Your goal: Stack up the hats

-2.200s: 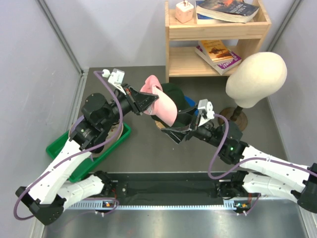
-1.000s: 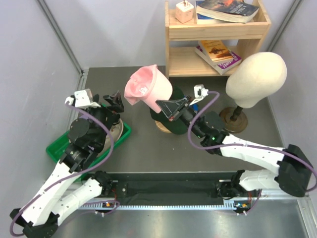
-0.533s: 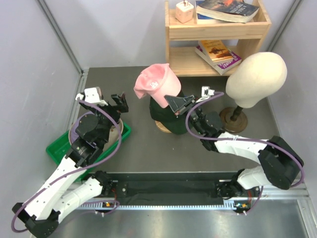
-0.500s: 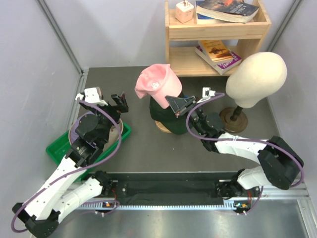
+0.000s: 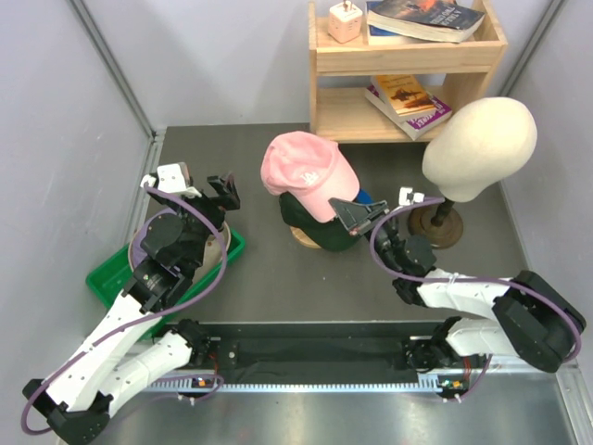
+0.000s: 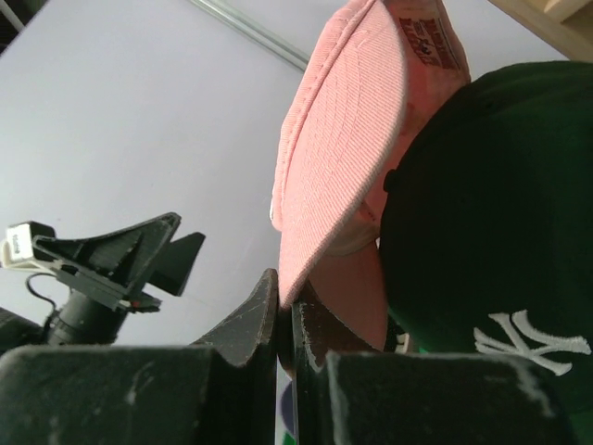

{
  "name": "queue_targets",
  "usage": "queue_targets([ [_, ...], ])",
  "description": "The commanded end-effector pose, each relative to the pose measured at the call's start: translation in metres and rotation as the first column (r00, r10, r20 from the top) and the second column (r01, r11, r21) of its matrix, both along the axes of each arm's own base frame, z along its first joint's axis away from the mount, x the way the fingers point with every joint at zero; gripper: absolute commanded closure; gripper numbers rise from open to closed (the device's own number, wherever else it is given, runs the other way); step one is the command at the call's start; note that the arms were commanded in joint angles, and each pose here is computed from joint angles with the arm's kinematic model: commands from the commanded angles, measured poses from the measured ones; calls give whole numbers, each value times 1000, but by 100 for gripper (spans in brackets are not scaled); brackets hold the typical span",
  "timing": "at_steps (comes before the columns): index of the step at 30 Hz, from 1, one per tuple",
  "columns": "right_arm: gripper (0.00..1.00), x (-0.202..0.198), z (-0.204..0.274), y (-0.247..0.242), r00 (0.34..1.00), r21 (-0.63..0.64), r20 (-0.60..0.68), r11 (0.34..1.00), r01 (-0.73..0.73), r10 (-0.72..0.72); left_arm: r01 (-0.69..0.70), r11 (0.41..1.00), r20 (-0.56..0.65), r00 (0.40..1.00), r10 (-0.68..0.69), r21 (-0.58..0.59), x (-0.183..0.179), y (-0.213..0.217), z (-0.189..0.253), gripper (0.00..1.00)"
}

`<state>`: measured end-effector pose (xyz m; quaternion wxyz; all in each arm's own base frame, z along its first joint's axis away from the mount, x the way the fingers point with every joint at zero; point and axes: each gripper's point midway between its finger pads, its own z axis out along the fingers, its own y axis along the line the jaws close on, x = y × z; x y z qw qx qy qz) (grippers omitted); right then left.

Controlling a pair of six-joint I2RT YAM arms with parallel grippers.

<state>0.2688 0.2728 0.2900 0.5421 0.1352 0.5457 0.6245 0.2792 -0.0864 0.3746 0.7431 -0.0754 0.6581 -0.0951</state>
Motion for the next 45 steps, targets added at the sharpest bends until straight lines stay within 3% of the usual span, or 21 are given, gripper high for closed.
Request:
queue_targets([
  [1,100,-6,14,-11,999,128,-31,992,-20,24,-4,1000,44,999,5,-14,0,2,12,1],
  [6,100,-12,-8,-14,990,206,-113,976,-62,87,-11,1000,41,999,11,-10,0,3,10,1],
  [9,100,-17,-4,-16,990,248,-89,965,-84,110,-8,1000,41,999,8,-11,0,2,10,1],
  [17,100,-11,-23,-28,991,175,-133,985,6,18,-5,1000,34,999,5,-5,2,0,7,1],
  [28,100,-8,-48,-51,969,178,-243,979,100,-54,-3,1000,25,1000,3,2,4,-2,4,1],
  [45,100,0,-136,-87,848,25,-480,963,270,-225,-4,1000,16,1000,4,7,6,-3,2,1],
])
